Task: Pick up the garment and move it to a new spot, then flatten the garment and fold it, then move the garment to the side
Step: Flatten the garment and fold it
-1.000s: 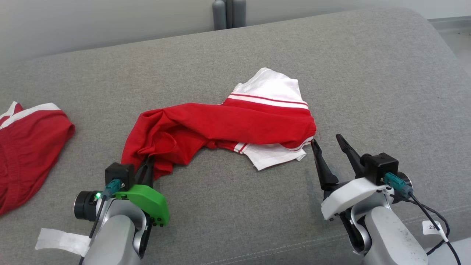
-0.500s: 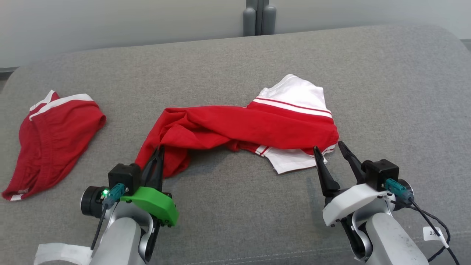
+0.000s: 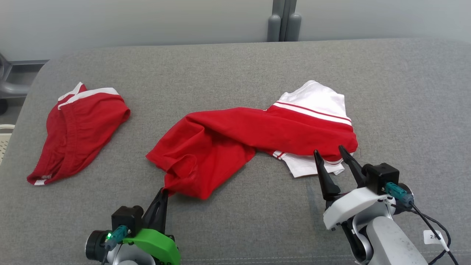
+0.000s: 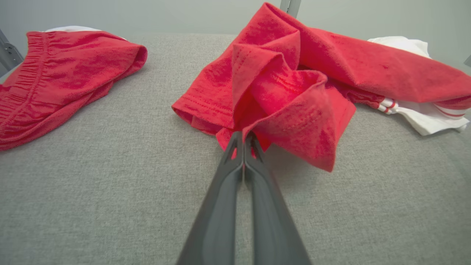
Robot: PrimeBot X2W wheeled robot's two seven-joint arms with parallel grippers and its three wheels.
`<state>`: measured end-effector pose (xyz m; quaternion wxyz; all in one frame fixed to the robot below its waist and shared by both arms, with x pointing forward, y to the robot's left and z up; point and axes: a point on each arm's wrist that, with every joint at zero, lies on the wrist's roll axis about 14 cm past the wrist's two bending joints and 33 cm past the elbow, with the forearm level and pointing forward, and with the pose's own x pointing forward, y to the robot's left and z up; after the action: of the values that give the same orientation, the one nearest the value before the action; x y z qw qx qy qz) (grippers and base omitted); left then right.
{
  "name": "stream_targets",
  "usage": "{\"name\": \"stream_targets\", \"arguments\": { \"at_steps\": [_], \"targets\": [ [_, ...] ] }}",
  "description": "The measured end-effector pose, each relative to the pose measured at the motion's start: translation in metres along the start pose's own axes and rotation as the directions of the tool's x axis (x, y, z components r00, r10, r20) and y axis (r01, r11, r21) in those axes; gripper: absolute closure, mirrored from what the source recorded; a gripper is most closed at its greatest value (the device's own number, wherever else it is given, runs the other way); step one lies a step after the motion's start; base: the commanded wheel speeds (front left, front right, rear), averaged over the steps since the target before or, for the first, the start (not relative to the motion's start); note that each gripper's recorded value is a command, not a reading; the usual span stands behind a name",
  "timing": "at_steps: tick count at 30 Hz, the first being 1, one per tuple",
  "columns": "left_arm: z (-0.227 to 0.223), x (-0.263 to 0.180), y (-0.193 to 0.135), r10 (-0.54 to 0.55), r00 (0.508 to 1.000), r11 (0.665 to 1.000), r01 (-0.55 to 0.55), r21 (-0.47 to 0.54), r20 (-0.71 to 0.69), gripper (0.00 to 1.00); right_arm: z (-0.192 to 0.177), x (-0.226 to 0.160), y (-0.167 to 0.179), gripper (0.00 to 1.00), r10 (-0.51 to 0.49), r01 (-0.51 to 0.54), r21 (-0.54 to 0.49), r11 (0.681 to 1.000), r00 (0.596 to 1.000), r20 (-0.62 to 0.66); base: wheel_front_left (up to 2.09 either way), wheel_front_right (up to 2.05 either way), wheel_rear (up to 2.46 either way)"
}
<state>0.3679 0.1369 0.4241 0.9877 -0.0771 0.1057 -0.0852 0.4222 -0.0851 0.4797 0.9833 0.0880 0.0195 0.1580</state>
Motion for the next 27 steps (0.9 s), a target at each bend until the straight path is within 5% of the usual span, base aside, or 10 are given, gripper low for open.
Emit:
{"name": "stream_targets", "arguments": {
  "at_steps": [10,16,17,19,27],
  "targets": [
    [-0.005,-0.015,0.055,0.171,0.985,0.985,-0.171,-0.005,-0.015,1.0,-0.003,0.005,0.005,0.0,0.017,-0.017,0.0,1.0,1.0,-0.012,0.0,0.0,0.0],
    [-0.034,-0.024,0.057,0.184,0.977,0.982,-0.188,-0.03,-0.104,1.0,-0.004,0.004,0.006,0.0,0.02,-0.02,0.0,1.0,1.0,-0.015,0.0,0.0,0.0],
    [-0.038,-0.025,0.057,0.189,0.975,0.98,-0.195,-0.037,-0.117,0.91,-0.004,0.004,0.006,0.0,0.019,-0.019,-0.001,1.0,1.0,-0.015,0.0,0.0,0.0],
    [-0.043,-0.027,0.06,0.203,0.97,0.976,-0.211,-0.047,-0.132,0.0,-0.004,0.003,0.004,0.0,0.015,-0.015,0.0,1.0,1.0,-0.015,0.0,0.0,0.0],
    [-0.018,-0.027,0.086,0.288,0.956,0.955,-0.291,-0.051,-0.053,0.0,-0.004,0.004,0.003,0.0,0.011,-0.011,0.002,1.0,1.0,-0.014,0.0,0.0,0.0]
  ]
}}
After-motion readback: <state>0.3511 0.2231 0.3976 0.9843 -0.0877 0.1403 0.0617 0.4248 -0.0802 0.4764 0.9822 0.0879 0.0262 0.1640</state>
